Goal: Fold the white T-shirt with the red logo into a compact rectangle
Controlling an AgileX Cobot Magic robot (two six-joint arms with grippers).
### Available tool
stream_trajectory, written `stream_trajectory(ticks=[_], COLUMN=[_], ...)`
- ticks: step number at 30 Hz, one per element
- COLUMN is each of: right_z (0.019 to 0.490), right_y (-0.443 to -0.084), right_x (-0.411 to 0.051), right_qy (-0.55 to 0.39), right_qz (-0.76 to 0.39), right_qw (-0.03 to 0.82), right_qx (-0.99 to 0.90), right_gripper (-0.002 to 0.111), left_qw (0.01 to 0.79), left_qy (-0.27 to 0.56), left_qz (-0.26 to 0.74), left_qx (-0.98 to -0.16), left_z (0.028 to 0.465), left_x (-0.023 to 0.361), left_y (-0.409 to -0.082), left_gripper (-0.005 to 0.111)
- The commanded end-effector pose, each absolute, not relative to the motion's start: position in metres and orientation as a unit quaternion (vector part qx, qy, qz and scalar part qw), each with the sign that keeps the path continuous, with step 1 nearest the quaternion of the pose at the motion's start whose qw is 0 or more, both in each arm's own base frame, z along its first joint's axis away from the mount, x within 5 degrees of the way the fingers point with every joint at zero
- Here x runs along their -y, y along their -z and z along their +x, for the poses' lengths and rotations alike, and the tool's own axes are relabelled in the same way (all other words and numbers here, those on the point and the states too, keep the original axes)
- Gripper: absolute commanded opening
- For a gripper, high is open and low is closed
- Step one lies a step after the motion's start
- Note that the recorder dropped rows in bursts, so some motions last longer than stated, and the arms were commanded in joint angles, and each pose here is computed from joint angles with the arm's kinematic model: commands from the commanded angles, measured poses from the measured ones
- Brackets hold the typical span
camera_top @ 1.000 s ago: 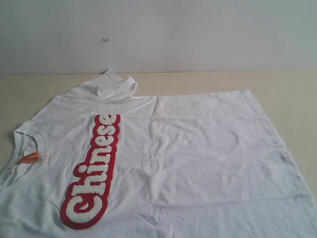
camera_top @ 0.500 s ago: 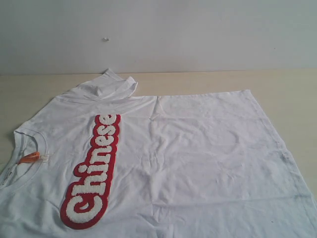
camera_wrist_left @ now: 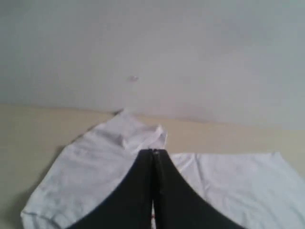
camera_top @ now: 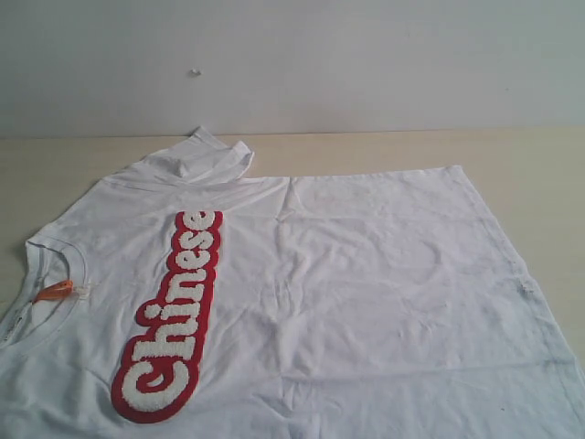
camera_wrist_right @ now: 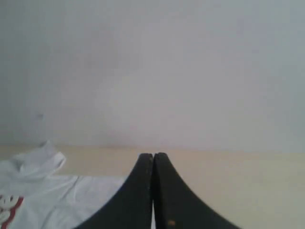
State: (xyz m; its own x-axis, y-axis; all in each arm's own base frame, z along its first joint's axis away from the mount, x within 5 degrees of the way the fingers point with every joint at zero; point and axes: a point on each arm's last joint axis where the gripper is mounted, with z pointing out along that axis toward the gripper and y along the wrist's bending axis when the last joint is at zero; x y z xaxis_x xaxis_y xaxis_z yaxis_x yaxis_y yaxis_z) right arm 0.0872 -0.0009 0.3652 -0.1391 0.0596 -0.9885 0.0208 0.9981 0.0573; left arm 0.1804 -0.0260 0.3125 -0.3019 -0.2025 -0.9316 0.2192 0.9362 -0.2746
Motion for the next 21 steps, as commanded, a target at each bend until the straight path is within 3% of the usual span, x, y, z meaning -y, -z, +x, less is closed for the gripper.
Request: stream_trajectory(ticks=[1, 9, 12, 14, 16, 21], right_z=[0.128, 0.212, 0.232, 0.251, 0.268, 0.297], right_y=[-0.356, -0.341, -0.337, -0.33, -0.322, -0.312], right_x=[-0.003, 0.001, 0.003, 0.006, 0.009, 0.009], right_qy=[-0.033, -0.057, -0.057, -0.045, -0.039, -0.053], right_qz=[-0.018, -0.04, -0.04, -0.049, -0.047, -0.068], right_qw=[0.597, 0.47, 0.457, 0.452, 0.448, 0.396], right_qx=[-0.801, -0.88, -0.887, -0.889, -0.892, -0.914], right_gripper=[0.0, 0.0, 0.0, 0.0, 0.0, 0.0], left_qw=[0.535, 0.47, 0.491, 0.518, 0.522, 0.448], left_qy=[0.138, 0.126, 0.05, -0.089, -0.168, -0.184], left_qz=[0.001, 0.013, 0.058, 0.03, 0.015, 0.085], left_qx=[-0.833, -0.873, -0.868, -0.85, -0.836, -0.871], left_z=[0.222, 0.29, 0.304, 0.311, 0.314, 0.331], left_x=[0.021, 0.021, 0.013, -0.011, -0.026, -0.028], left_y=[-0.284, -0.252, -0.256, -0.269, -0.278, -0.261], left_gripper=[0.0, 0.0, 0.0, 0.0, 0.0, 0.0])
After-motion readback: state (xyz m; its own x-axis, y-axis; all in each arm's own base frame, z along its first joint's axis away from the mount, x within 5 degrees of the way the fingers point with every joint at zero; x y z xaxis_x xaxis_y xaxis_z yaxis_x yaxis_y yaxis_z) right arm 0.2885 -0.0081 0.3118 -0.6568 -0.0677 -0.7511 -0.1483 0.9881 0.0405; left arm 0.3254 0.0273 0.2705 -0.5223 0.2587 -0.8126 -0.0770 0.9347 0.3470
